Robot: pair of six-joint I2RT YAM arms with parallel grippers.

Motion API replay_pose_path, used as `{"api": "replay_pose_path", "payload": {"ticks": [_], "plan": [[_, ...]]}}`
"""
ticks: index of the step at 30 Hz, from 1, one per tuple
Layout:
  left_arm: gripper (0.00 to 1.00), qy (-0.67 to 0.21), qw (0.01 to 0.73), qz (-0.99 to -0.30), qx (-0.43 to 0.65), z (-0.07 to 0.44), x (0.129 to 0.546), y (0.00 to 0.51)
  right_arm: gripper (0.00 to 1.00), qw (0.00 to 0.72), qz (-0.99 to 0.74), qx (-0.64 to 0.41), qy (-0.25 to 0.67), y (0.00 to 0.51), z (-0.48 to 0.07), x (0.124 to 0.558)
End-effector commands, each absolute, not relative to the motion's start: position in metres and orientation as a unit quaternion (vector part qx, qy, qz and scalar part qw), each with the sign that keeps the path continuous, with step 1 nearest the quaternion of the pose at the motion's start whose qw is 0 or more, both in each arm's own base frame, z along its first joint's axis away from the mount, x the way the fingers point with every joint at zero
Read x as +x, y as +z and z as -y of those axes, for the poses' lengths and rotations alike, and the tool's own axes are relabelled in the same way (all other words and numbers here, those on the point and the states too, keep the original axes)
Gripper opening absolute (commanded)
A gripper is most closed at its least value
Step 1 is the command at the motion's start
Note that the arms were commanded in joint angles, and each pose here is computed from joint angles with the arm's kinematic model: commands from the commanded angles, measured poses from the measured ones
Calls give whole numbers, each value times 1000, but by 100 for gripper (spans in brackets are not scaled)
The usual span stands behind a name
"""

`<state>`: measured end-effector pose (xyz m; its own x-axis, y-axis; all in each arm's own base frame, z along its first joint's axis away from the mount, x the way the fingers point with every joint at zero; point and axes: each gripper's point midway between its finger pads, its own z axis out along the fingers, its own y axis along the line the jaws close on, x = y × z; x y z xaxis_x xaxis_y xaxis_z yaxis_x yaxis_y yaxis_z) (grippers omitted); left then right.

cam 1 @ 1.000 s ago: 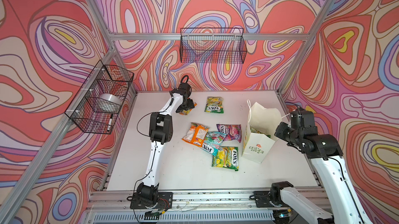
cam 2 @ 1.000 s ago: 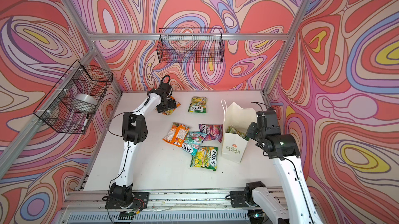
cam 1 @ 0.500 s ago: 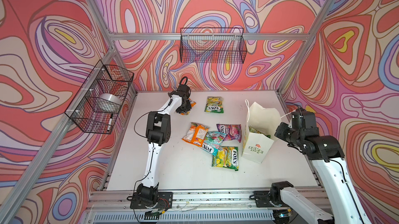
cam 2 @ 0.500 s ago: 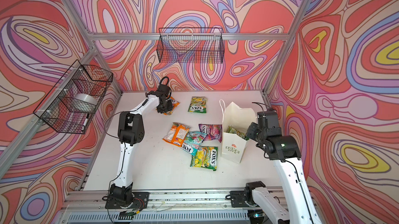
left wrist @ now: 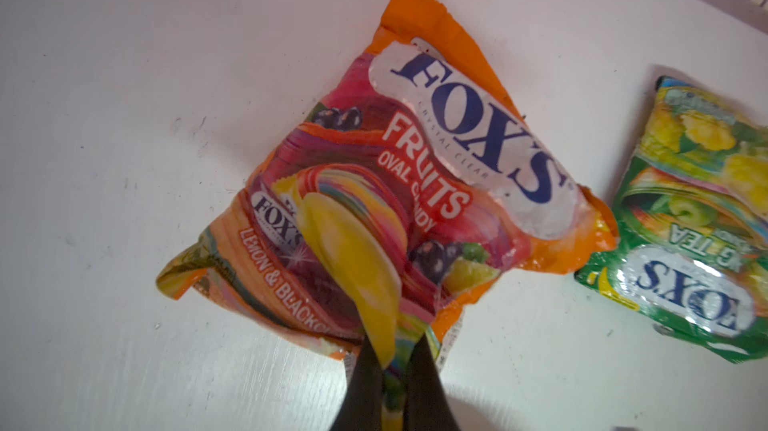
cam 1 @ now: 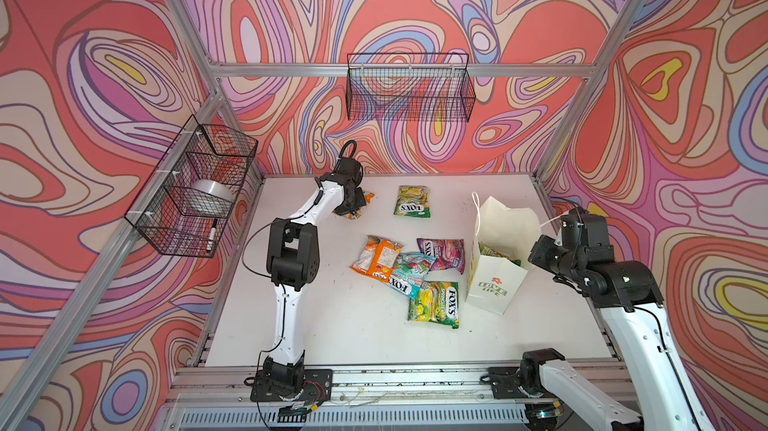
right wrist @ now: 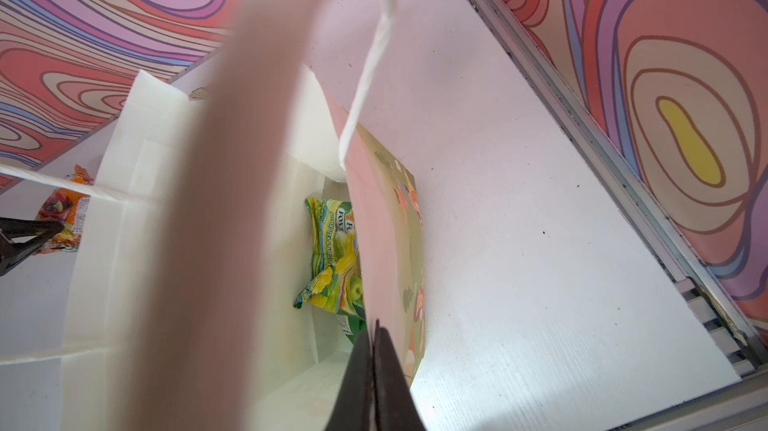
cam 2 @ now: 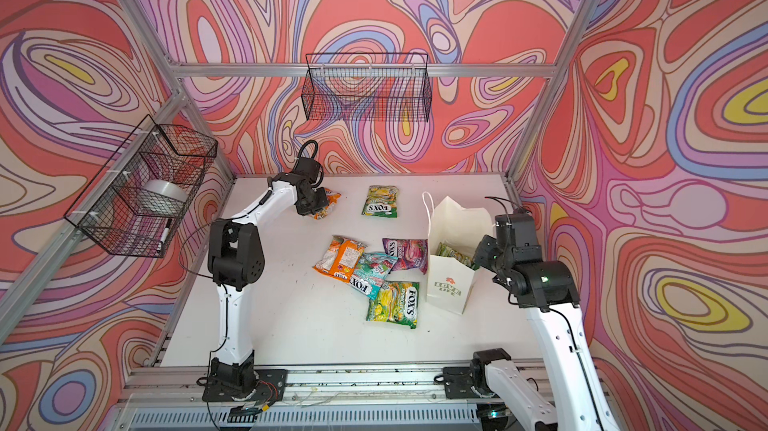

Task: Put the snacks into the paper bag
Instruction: 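Grasp the orange Fox's Fruits packet with the left gripper, then lift the orange Fruits packet with the left gripper and carry it over the bag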

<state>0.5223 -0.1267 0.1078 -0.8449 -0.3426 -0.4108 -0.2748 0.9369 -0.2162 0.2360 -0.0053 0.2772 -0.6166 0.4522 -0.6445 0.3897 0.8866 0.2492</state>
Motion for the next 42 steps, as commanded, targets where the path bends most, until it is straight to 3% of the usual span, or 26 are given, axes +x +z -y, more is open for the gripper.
{"api": "replay_pose_path", "payload": {"ticks": [1,14,26,37,42], "plan": [[2,-92,264,-944,-176,121,519,147,0,394,-889,230,46,287,6,244],[0,-172,268,-930,-182,132,469,185,0,401,-886,227,41,290,7,249],[0,-188,284,-928,-151,125,411,228,0,409,-884,224,35,290,9,253],[1,-203,341,-911,-109,126,365,298,0,416,-881,220,49,296,5,254],[1,-221,366,-901,-68,153,352,336,0,419,-879,224,48,296,6,254]]}}
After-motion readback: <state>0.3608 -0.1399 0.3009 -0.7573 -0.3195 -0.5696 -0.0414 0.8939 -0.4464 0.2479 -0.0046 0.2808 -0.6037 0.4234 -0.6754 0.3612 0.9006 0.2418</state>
